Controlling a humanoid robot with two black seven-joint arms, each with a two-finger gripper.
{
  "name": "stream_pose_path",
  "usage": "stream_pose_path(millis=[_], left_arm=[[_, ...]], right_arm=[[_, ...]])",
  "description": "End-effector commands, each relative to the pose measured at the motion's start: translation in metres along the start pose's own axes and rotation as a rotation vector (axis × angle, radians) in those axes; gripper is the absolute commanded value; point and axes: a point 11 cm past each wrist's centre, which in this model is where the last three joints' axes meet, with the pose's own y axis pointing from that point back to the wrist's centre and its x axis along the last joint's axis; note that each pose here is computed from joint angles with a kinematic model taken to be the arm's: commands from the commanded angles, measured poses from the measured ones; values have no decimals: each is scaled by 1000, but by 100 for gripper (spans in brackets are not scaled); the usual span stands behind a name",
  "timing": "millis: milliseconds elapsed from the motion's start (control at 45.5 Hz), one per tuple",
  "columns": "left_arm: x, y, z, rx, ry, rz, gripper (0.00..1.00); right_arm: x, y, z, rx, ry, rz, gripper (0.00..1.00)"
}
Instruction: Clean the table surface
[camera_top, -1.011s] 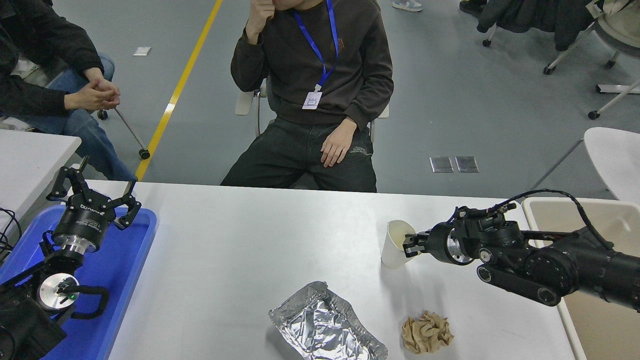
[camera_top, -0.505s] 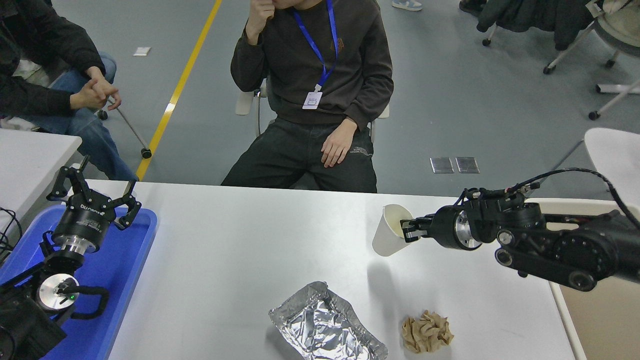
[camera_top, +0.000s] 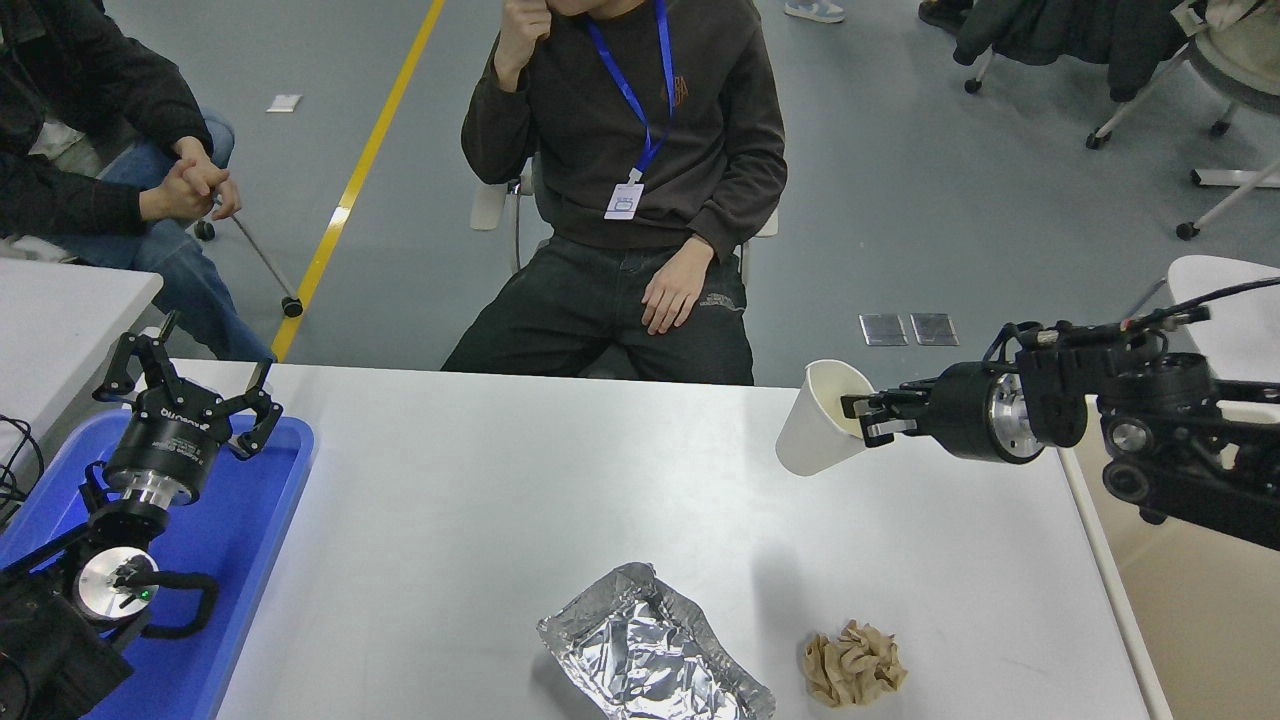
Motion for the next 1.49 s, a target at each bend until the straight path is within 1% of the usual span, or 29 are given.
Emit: stream_pose_path(millis=[0, 264, 440, 615, 835, 967, 1121, 1231, 1473], left_arm=[[0, 0, 0, 0, 0, 1, 100], [0, 0, 0, 0, 1, 0, 100], [0, 0, 0, 0, 1, 0, 100], [0, 0, 0, 0, 1, 0, 100], [0, 0, 0, 0, 0, 1, 100], [0, 0, 0, 0, 1, 0, 100], [0, 0, 0, 0, 0, 1, 100], [0, 0, 0, 0, 0, 1, 100], [0, 0, 0, 0, 0, 1, 100]], right_arm=[[16, 25, 7, 1, 12, 24, 0], [17, 41, 23, -41, 2, 36, 0], [24, 59, 36, -73, 0, 51, 0], [23, 69, 38, -48, -5, 48, 0], [18, 82, 56, -96, -23, 51, 0], [8, 95, 75, -143, -49, 42, 0], [-4, 114, 120, -257, -119, 43, 0], [-17, 133, 153, -340, -173, 46, 0], [-45, 150, 187, -386, -237, 19, 0]])
